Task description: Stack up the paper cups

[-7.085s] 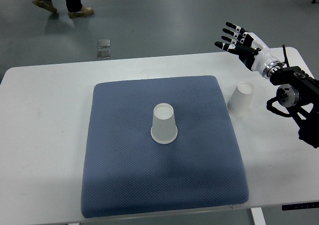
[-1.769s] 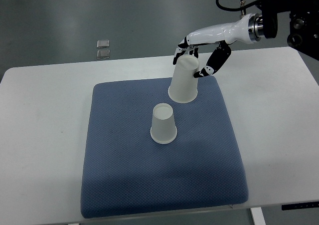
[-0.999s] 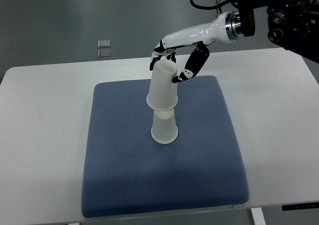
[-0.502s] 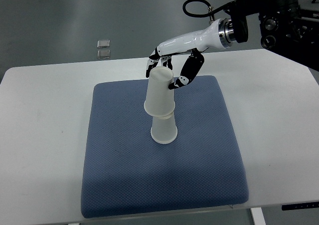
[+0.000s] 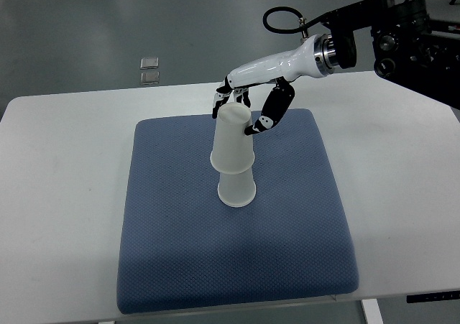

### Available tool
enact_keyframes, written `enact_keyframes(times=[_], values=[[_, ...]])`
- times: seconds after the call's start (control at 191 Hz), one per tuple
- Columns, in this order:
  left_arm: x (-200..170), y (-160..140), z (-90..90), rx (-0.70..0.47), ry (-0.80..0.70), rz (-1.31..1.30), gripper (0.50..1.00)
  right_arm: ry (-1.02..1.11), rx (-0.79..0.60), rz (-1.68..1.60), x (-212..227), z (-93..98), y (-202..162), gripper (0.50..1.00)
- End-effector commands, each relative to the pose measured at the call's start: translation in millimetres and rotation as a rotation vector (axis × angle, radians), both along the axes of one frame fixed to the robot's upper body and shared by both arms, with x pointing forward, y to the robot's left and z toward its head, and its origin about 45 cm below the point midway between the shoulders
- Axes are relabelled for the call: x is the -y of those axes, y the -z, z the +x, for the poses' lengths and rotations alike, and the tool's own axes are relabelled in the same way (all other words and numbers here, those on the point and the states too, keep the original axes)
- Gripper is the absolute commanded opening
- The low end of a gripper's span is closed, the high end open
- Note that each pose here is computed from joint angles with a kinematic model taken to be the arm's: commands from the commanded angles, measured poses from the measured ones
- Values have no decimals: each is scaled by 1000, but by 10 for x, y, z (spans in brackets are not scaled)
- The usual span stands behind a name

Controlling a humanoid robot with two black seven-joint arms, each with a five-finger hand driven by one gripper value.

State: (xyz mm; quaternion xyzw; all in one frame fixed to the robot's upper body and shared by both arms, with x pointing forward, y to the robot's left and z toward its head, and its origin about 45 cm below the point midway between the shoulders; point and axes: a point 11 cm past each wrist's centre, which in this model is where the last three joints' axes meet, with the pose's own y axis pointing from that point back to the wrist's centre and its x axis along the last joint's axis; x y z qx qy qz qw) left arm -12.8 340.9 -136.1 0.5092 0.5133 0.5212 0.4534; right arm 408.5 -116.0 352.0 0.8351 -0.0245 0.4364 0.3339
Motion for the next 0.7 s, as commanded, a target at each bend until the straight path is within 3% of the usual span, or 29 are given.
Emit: enact_keyframes(times=[0.0, 0.188, 0.398, 0.471, 0.565, 0.696], values=[[0, 0, 0, 0, 0, 0, 1000, -1, -1, -3, 1, -4, 17, 525], [0, 0, 0, 0, 0, 0, 1000, 2, -4, -2, 9, -6, 46, 525], [0, 0, 0, 0, 0, 0, 1000, 3, 2, -8, 15, -6, 80, 572], [0, 0, 0, 0, 0, 0, 1000, -4, -2, -6, -16, -17, 92, 615], [0, 0, 0, 0, 0, 0, 1000, -5, -2, -5, -17, -19, 92, 719], [0, 0, 0, 0, 0, 0, 1000, -5, -11, -6, -15, -28, 126, 780]])
